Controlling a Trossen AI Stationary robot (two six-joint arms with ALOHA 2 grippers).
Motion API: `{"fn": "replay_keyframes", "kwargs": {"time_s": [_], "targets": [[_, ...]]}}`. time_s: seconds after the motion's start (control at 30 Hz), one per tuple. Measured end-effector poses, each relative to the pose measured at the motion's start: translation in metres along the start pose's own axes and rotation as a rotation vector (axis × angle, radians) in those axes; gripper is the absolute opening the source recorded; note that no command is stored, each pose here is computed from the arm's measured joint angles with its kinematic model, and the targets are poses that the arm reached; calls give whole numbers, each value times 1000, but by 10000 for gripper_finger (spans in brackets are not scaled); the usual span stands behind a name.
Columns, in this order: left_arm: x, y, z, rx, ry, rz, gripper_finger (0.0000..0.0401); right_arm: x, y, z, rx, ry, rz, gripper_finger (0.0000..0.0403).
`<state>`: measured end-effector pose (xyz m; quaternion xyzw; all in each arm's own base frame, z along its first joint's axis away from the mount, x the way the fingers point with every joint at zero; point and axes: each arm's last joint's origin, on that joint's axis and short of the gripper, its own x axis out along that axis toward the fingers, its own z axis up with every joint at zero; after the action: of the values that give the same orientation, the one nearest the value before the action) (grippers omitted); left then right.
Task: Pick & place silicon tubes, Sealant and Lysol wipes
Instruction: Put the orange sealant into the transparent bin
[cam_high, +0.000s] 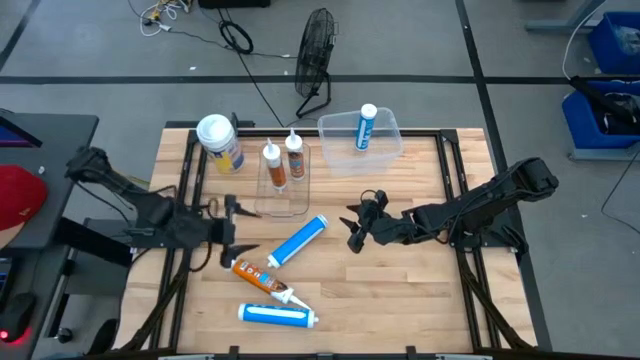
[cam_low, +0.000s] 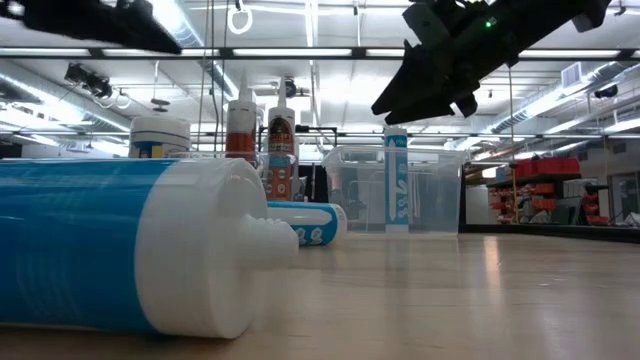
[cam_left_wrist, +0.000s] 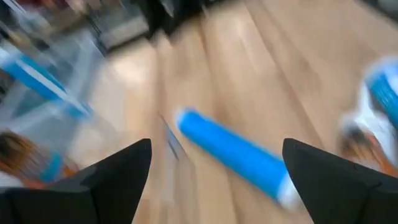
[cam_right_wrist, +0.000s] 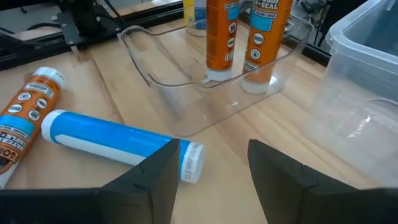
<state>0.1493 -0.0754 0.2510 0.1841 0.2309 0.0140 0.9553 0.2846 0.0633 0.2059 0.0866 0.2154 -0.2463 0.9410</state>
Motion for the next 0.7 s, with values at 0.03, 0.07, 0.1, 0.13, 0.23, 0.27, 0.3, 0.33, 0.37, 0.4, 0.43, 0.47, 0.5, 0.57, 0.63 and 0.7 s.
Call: {"fn": "replay_keyframes", "kwargs": {"time_s": [0.03,0.07,0.1,0.13,0.23,0.27,0.3,0.33,0.37,0.4,0.43,0.47,0.5,0.57,0.63,0.7], "targets": [[0,-3,-1,1,49,-22,367,0,0,0,0,0,1,194],[0,-6,-2,1,97,-50,367,0,0,0,1,1,5,194],[-1,-10,-3,-2,140,-87,367,0,0,0,1,3,9,194],[-1,-13,-4,-13,174,-122,367,0,0,0,2,4,12,194],[1,-23,-7,-47,269,-253,367,0,1,0,4,8,26,194],[3,-26,-9,-57,304,-282,367,0,1,0,7,10,36,194],[4,-28,-11,-69,335,-305,367,0,2,1,9,12,48,194],[5,-29,-13,-76,364,-320,367,0,2,1,11,13,54,194],[6,-30,-15,-83,395,-325,367,0,2,1,12,16,63,194],[8,-31,-18,-85,429,-336,367,0,3,1,13,19,73,194],[9,-31,-20,-93,460,-346,367,0,3,1,15,25,84,194],[11,-32,-21,-96,482,-361,366,0,3,1,21,29,94,194],[13,-32,-22,-100,502,-376,367,0,4,1,25,34,108,195],[16,-33,-25,-107,546,-403,366,1,4,1,42,50,135,199],[20,-33,-26,-101,567,-429,366,1,4,1,68,64,156,204],[24,-34,-28,-90,591,-447,366,1,4,1,79,69,164,210]]}}
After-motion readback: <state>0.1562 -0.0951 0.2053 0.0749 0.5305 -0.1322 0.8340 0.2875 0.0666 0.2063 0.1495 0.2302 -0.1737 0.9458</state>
